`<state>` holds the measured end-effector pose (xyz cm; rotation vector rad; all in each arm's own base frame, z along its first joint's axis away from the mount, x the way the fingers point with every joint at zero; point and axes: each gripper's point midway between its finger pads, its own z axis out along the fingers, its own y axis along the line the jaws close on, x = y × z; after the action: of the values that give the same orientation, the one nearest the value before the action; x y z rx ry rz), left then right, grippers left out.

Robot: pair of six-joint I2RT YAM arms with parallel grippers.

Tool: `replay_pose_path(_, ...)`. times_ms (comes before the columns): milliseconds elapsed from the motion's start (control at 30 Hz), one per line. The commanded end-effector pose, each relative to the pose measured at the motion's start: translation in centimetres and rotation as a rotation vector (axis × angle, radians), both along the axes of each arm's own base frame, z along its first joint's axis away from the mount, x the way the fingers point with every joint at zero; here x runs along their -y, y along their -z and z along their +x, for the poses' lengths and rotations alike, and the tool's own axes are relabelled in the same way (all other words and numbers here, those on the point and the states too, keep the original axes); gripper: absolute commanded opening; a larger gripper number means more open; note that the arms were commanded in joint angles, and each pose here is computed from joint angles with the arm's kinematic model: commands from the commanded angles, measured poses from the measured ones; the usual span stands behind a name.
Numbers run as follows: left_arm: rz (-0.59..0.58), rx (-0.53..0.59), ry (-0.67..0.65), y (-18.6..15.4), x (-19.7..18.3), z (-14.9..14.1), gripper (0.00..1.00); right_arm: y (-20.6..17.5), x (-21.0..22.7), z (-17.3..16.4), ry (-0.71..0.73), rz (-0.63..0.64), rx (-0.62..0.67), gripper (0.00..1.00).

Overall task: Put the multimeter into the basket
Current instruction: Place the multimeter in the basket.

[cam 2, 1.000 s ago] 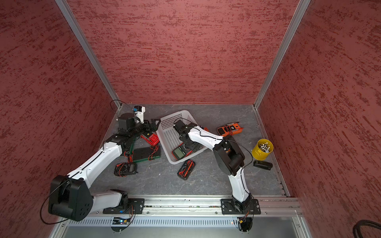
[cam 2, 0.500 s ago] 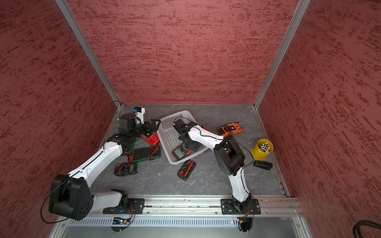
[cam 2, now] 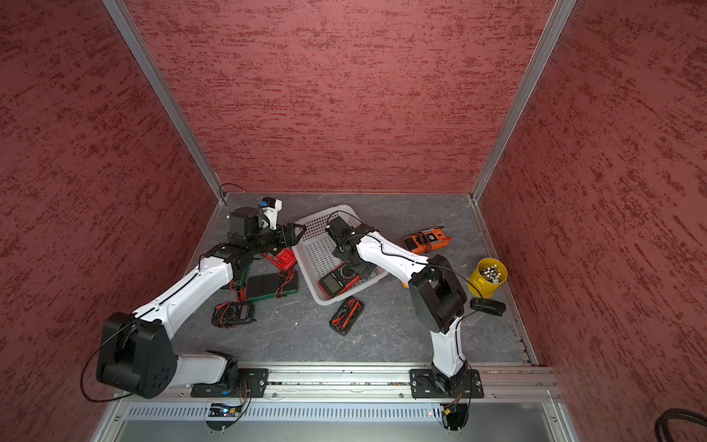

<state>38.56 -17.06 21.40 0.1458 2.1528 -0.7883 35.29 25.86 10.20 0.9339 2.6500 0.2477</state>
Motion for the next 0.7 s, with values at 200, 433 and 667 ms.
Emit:
replay_pose_path(200,0.013,-0.068,0.242,2.8,4.0,-2.1,0.69,-3.2,0.6,1.0,-0.003,0.08,0.091,0.99)
replay_pose_path(433,0.077,-0.063,0.19,3.3,4.8,-1.2,0.69,-8.7,2.6,2.0,-0.065,0.078,0.239,0.99)
replay_pose_path(667,0.126,-0.067,-0.095,1.7,0.9,0.6,0.81,-12.3,6.8,2.5,-0.126,0.034,0.323,0.99)
